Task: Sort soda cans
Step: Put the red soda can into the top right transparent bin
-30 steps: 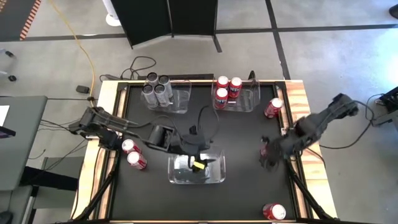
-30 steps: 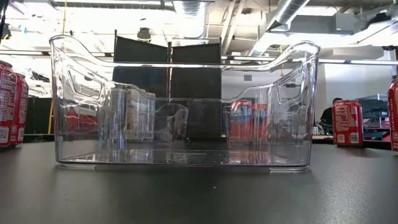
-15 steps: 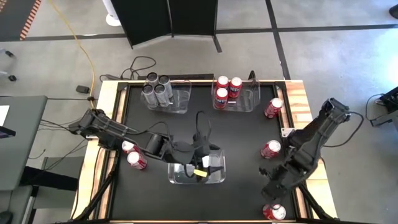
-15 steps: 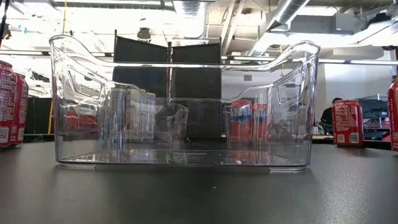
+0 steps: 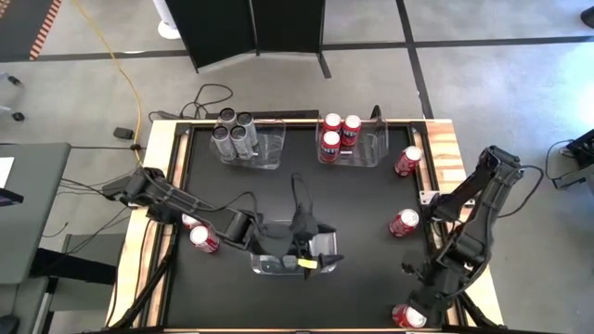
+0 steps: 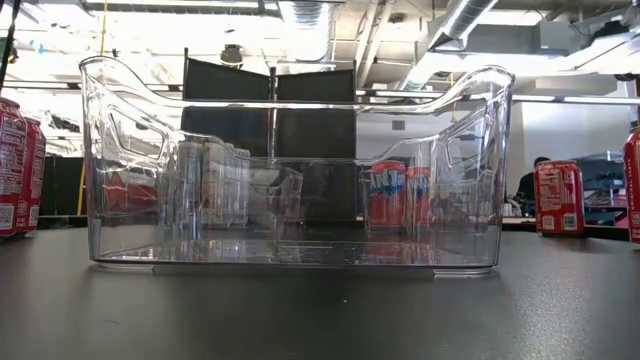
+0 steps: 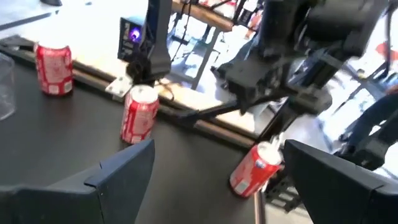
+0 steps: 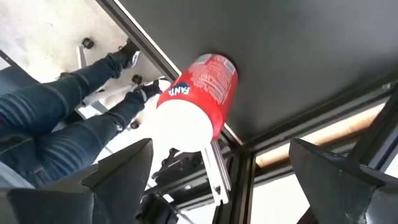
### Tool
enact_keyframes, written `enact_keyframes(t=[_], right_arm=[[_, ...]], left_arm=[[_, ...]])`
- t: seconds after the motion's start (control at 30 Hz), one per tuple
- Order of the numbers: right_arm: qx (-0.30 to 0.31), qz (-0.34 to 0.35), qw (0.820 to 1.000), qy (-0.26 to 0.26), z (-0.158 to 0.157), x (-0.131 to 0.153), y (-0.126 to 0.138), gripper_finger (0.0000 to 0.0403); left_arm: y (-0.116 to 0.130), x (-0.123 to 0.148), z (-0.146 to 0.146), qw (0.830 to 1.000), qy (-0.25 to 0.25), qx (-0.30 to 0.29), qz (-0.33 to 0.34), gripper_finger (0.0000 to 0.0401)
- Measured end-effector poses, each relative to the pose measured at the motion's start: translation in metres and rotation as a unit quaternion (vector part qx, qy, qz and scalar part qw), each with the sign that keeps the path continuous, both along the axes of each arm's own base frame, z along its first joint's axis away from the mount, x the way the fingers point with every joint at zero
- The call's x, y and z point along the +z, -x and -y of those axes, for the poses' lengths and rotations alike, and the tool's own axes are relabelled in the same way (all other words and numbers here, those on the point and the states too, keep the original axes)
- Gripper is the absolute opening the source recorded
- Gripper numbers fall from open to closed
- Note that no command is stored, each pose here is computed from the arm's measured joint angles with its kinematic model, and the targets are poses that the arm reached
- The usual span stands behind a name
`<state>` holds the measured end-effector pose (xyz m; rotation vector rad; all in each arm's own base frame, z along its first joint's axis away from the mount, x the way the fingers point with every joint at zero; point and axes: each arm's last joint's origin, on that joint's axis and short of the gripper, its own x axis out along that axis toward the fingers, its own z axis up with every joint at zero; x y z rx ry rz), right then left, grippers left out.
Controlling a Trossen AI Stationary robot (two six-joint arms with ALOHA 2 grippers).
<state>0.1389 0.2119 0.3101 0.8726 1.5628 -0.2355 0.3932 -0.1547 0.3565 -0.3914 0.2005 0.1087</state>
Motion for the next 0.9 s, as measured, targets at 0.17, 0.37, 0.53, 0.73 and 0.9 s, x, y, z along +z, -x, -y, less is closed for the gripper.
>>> enact_keyframes(t=[0.17, 0.37, 0.53, 0.73, 0.9], right_arm=[[-0.01, -0.017, 1.0, -0.007, -0.001, 0.0, 0.001, 0.0391], [-0.024, -0.034, 0.999, -0.027, -0.003, 0.001, 0.0, 0.0391], [-0.017, -0.001, 0.998, -0.063, -0.012, 0.002, -0.008, 0.0391], [0.051, 0.051, 0.997, 0.012, -0.029, -0.022, -0.013, 0.0391], [0.088, 0.02, 0.996, 0.026, -0.047, -0.039, -0.005, 0.0391]], left_arm=[[0.003, -0.005, 0.006, 1.0, -0.004, 0.006, -0.019, 0.0352], [0.006, -0.011, 0.007, 0.999, -0.012, 0.016, -0.05, 0.0352], [0.008, -0.015, 0.006, 0.997, -0.028, 0.015, -0.07, 0.0352], [0.009, -0.017, 0.006, 0.995, -0.059, 0.009, -0.083, 0.0352], [0.01, -0.022, 0.005, 0.992, -0.07, 0.005, -0.107, 0.0352]])
